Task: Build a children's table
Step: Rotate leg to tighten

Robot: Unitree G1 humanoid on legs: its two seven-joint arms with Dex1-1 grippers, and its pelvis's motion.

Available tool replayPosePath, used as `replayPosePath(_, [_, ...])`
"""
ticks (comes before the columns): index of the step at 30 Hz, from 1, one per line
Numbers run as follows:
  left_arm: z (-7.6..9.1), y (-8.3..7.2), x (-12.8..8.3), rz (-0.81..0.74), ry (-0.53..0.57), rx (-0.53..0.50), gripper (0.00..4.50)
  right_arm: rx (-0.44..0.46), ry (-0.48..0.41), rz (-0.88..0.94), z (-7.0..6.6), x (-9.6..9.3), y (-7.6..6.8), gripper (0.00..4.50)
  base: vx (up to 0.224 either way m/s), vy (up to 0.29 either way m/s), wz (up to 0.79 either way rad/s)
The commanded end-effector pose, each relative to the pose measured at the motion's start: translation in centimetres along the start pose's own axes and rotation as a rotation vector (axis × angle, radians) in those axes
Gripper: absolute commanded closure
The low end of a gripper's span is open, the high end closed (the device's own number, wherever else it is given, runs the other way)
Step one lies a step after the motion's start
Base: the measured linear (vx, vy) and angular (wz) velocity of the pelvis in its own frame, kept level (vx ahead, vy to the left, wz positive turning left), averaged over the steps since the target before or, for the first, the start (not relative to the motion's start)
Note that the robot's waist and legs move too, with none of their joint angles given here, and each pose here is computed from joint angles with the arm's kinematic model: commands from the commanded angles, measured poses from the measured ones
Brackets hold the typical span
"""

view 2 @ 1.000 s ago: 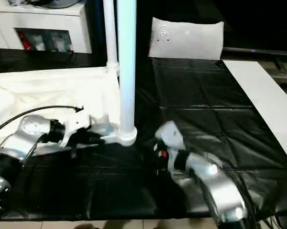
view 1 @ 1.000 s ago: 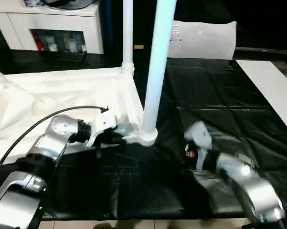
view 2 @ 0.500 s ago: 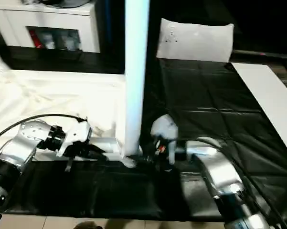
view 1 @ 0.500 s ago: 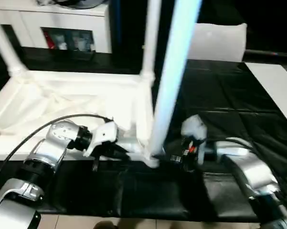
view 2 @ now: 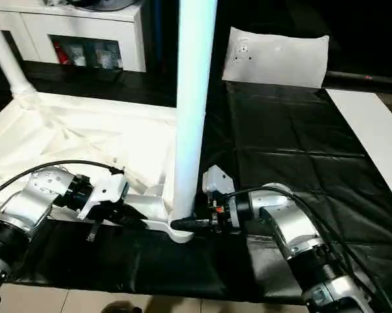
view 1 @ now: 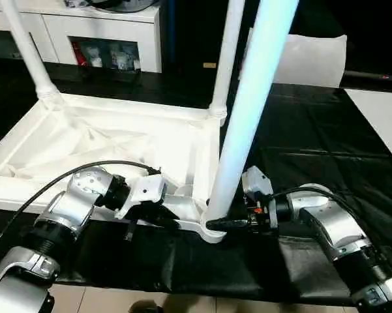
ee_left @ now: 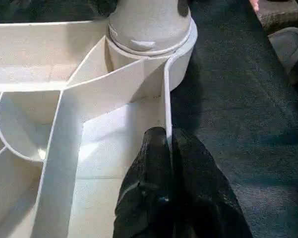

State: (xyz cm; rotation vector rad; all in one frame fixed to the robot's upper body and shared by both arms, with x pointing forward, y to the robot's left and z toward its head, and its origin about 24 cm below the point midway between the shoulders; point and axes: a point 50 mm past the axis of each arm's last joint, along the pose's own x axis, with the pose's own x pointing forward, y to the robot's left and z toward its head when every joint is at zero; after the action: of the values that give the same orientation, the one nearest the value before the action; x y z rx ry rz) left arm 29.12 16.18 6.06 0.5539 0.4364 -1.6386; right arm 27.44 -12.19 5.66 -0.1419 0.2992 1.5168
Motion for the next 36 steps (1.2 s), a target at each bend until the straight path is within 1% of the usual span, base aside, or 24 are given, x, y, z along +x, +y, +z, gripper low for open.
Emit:
replayPosePath(1, [0.9,0.0,0.0,-0.028,0.001,0.055,4.50,-0.005,0.015,0.024,0.0,-0.3,-0.1,2.46,0.000,0.000,0.00])
replayPosePath(10, [0.7,0.0,-0.1,-0.023,0.010,0.043,4.50,0.013,0.023,0.040,-0.4,-0.2,0.0,2.54,0.000,0.000,0.00])
replayPosePath(14, [0.6,0.2,-0.1,0.027,-0.008,0.011,4.50,0.036,0.000,0.044,-0.4,0.1,0.2,2.54,0.000,0.000,0.00])
replayPosePath(16, [0.6,0.5,0.0,0.086,-0.020,-0.018,4.50,0.055,-0.018,0.021,-0.3,0.4,0.3,2.54,0.000,0.000,0.00])
replayPosePath(19, [0.8,1.4,0.4,0.208,-0.043,-0.062,4.50,0.080,-0.042,-0.101,-0.6,1.3,-0.1,2.54,0.000,0.000,0.00])
replayPosePath(20, [0.9,2.0,0.8,0.289,-0.058,-0.106,4.50,0.100,-0.033,-0.220,-1.0,2.0,-0.7,2.54,0.000,0.000,0.00])
replayPosePath(21, [1.1,2.3,1.1,0.328,-0.076,-0.129,4.50,0.122,-0.027,-0.287,-1.2,2.4,-1.1,2.54,0.000,0.000,0.00])
replayPosePath(23, [1.3,2.6,1.5,0.378,-0.106,-0.172,4.50,0.168,-0.023,-0.373,-1.5,3.0,-1.5,2.54,0.000,0.000,0.00])
replayPosePath(24, [1.3,2.6,1.5,0.378,-0.107,-0.173,4.50,0.169,-0.023,-0.374,-1.5,3.0,-1.5,2.54,0.000,0.000,0.00])
replayPosePath(25, [1.5,3.0,1.9,0.424,-0.100,-0.181,4.50,0.201,-0.048,-0.427,-1.3,3.7,-1.9,2.55,0.000,0.000,0.00])
replayPosePath(26, [1.5,3.0,2.0,0.436,-0.098,-0.182,4.50,0.209,-0.055,-0.441,-1.3,3.9,-2.0,2.55,0.000,0.000,0.00])
replayPosePath(27, [1.9,3.8,2.6,0.533,-0.104,-0.228,4.50,0.260,-0.083,-0.527,-0.8,5.2,-2.5,2.55,0.000,0.000,0.00])
replayPosePath(28, [1.9,3.8,2.6,0.533,-0.104,-0.228,4.50,0.260,-0.083,-0.527,-0.8,5.2,-2.5,2.55,0.000,0.000,0.00])
replayPosePath(29, [2.0,4.0,2.7,0.564,-0.107,-0.244,4.50,0.274,-0.088,-0.554,-0.7,5.6,-2.7,2.55,0.000,0.000,0.00])
replayPosePath(32, [2.9,5.1,3.2,0.706,-0.112,-0.302,4.50,0.371,-0.095,-0.690,-0.2,7.1,-3.6,2.55,0.000,0.000,0.00])
replayPosePath(33, [3.2,5.4,3.3,0.734,-0.115,-0.312,4.50,0.395,-0.087,-0.714,-0.2,7.4,-3.8,2.55,0.000,0.000,0.00])
replayPosePath(34, [3.6,5.5,3.5,0.757,-0.117,-0.312,4.50,0.397,-0.090,-0.723,0.1,7.9,-3.8,2.55,0.000,0.000,0.00])
replayPosePath(35, [3.8,5.6,3.6,0.765,-0.116,-0.310,4.50,0.388,-0.099,-0.725,0.3,8.1,-3.8,2.20,0.000,0.000,0.00])
replayPosePath(36, [4.0,5.5,3.8,0.756,-0.118,-0.303,4.50,0.372,-0.107,-0.729,0.4,8.2,-3.8,1.99,0.000,0.000,0.00])
